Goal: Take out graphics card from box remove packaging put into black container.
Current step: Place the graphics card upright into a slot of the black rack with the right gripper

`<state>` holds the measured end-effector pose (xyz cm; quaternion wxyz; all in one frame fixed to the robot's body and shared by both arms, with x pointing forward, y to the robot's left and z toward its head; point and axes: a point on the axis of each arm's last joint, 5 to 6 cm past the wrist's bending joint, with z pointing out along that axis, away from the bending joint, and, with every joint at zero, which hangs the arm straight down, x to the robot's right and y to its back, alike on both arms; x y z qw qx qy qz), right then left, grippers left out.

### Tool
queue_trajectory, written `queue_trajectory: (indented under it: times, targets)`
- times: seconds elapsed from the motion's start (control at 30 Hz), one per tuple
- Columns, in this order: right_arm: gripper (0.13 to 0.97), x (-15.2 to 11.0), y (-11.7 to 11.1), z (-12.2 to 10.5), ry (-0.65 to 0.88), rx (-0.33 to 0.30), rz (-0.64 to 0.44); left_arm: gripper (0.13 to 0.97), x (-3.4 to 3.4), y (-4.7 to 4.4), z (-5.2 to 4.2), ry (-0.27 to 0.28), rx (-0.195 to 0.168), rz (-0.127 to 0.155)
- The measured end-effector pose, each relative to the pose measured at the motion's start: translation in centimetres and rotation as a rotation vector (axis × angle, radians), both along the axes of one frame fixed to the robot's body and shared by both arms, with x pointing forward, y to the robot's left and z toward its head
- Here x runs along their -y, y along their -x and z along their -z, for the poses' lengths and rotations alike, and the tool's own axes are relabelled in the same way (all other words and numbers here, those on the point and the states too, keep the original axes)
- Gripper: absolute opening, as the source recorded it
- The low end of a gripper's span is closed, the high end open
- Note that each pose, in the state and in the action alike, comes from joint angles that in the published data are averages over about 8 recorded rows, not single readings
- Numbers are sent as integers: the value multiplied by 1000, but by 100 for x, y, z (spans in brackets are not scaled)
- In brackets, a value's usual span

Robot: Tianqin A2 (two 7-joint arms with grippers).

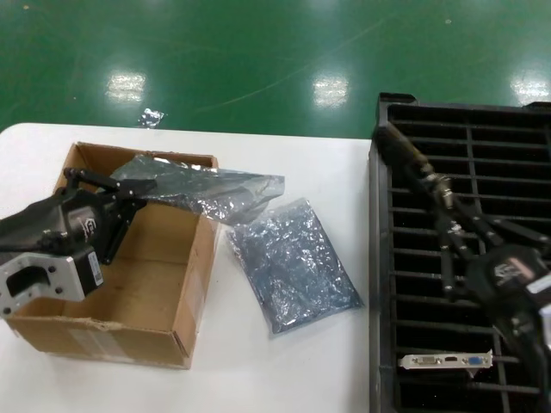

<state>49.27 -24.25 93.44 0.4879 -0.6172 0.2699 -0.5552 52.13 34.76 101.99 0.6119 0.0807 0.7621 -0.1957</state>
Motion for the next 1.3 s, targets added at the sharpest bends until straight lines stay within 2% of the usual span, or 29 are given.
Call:
queue_trajectory:
  times: [0.2, 0.43, 0.67, 0.93, 1.3]
  targets:
    - [187, 2, -103, -224, 161, -13, -62, 139, 0, 0, 0, 0, 0, 0]
    - [187, 172, -280, -754, 418, -64, -99, 139, 0, 0, 0, 0, 0, 0]
    - [187, 279, -345, -1209, 580, -133, -185, 139, 0, 0, 0, 0, 0, 0]
    - [187, 428, -257, -1357, 702, -212, -281, 139, 0, 0, 0, 0, 0, 0]
    - [187, 509, -194, -1400, 729, -218, -279, 139, 0, 0, 0, 0, 0, 0]
